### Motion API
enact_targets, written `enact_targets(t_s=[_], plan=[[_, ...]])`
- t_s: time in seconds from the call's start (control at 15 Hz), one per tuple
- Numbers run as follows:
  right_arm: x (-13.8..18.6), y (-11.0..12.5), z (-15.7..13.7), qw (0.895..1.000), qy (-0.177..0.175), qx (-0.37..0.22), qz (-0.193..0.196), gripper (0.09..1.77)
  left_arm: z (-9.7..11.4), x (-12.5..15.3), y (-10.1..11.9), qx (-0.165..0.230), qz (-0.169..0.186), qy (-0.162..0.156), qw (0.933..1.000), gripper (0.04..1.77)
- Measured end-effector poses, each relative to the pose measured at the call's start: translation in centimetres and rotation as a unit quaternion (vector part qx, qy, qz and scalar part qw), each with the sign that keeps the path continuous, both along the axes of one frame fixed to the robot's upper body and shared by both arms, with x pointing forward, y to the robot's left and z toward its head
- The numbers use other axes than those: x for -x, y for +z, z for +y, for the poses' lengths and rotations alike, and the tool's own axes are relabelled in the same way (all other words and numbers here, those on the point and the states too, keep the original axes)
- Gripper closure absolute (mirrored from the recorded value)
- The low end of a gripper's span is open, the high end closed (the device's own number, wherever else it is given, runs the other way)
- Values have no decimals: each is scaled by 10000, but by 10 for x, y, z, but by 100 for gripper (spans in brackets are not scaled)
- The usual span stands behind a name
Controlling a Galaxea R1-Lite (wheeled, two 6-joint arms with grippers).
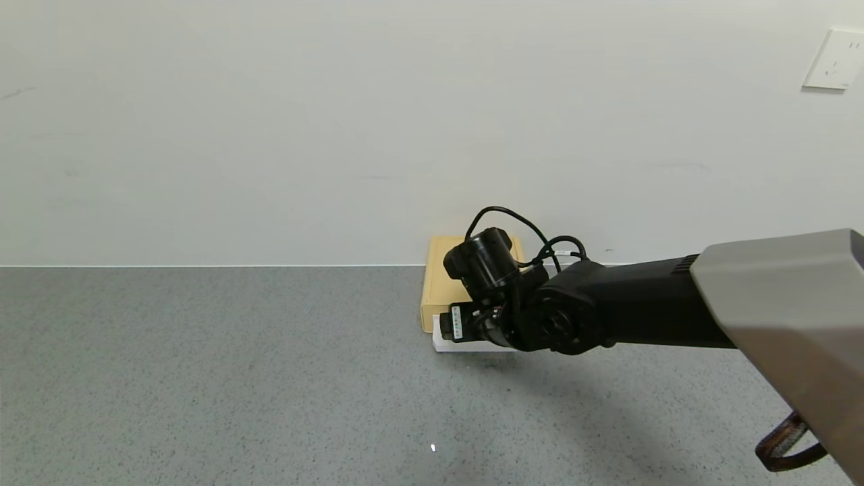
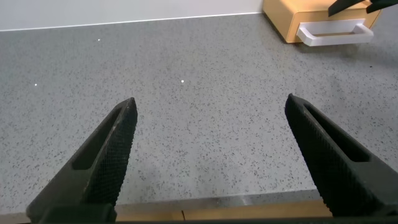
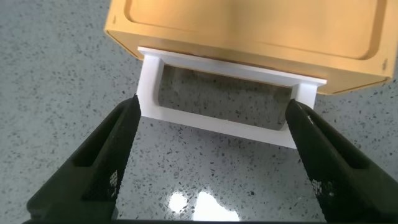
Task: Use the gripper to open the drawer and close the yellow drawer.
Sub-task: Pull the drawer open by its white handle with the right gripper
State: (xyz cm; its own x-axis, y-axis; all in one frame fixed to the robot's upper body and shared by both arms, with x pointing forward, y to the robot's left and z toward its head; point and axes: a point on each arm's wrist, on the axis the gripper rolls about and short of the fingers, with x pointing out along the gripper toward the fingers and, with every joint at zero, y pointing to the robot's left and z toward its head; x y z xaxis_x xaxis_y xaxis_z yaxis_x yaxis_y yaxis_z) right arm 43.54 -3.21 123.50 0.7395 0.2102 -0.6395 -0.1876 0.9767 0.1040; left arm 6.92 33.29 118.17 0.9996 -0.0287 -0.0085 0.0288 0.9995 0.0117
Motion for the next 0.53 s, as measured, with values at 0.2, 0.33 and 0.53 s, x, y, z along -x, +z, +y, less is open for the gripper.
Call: enact_targets(t_s=[0.2, 0.33, 0.53], plan=[[-3, -13, 6, 9999, -102, 40, 82, 15, 0, 0, 0, -2, 0, -2, 10000, 9], [-5, -18, 8, 9996, -190, 34, 194, 15, 0, 0, 0, 0, 0, 0, 10000, 9], [-10, -19, 8, 9995, -260, 2, 197, 15, 0, 0, 0, -2, 0, 0, 10000, 9]])
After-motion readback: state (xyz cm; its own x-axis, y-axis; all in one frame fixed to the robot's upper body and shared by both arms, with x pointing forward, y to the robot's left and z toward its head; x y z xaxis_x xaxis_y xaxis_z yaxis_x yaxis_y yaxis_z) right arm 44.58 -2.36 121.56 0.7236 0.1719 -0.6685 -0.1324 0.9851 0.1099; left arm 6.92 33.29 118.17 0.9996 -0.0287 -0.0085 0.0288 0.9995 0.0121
